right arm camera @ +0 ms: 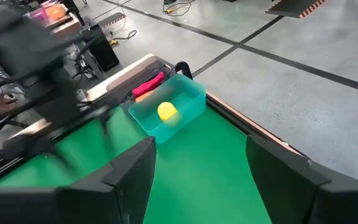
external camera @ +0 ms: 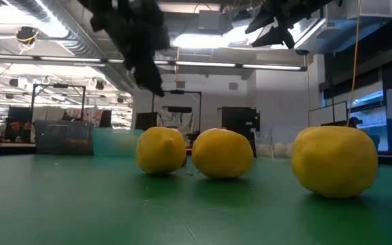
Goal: Sort produce into baskets
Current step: Put the left lemon into the transparent light blue bin
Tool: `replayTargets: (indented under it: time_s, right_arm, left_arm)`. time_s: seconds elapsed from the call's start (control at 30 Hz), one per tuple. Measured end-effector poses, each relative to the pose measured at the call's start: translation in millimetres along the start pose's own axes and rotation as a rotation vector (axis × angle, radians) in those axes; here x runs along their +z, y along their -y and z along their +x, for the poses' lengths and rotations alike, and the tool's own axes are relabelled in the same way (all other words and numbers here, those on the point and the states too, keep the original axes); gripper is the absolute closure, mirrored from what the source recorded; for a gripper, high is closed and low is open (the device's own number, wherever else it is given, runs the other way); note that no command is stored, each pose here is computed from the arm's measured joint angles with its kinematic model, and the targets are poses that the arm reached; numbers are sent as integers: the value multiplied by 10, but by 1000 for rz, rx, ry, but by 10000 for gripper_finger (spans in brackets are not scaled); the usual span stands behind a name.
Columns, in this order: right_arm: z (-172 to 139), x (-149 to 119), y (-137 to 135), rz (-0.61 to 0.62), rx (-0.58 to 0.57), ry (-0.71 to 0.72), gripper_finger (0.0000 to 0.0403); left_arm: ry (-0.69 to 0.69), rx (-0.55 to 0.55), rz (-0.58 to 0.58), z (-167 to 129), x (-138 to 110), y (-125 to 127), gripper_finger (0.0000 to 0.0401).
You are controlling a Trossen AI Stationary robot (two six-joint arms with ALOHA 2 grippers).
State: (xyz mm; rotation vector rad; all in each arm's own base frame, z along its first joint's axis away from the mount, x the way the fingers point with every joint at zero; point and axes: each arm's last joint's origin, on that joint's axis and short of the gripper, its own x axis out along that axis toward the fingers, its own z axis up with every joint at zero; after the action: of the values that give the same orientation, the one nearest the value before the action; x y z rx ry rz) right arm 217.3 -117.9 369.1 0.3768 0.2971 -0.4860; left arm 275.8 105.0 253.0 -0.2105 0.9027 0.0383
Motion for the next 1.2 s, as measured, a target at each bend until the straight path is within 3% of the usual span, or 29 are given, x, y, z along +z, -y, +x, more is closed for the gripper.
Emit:
replayTargets:
  time_s: [0.1,0.17,0.53,0.87,1.2]
  right_arm:
    - [0,-1,0,0,0,-1,155]
    - [0,-7,2,0,-1,-8,155]
    - [-1,-65,16,4,-11,-69,155]
    - [-1,-80,20,5,-15,-85,155]
    - [-9,-144,37,9,-33,-151,155]
  left_arm:
    - [-36,-92,277,98,-5,414,107]
    - [-30,-141,391,135,-7,634,107]
    - [77,-233,643,309,21,1148,107]
    - [49,-379,707,814,-64,1350,107]
    - [-15,-422,717,1332,-266,1567,107]
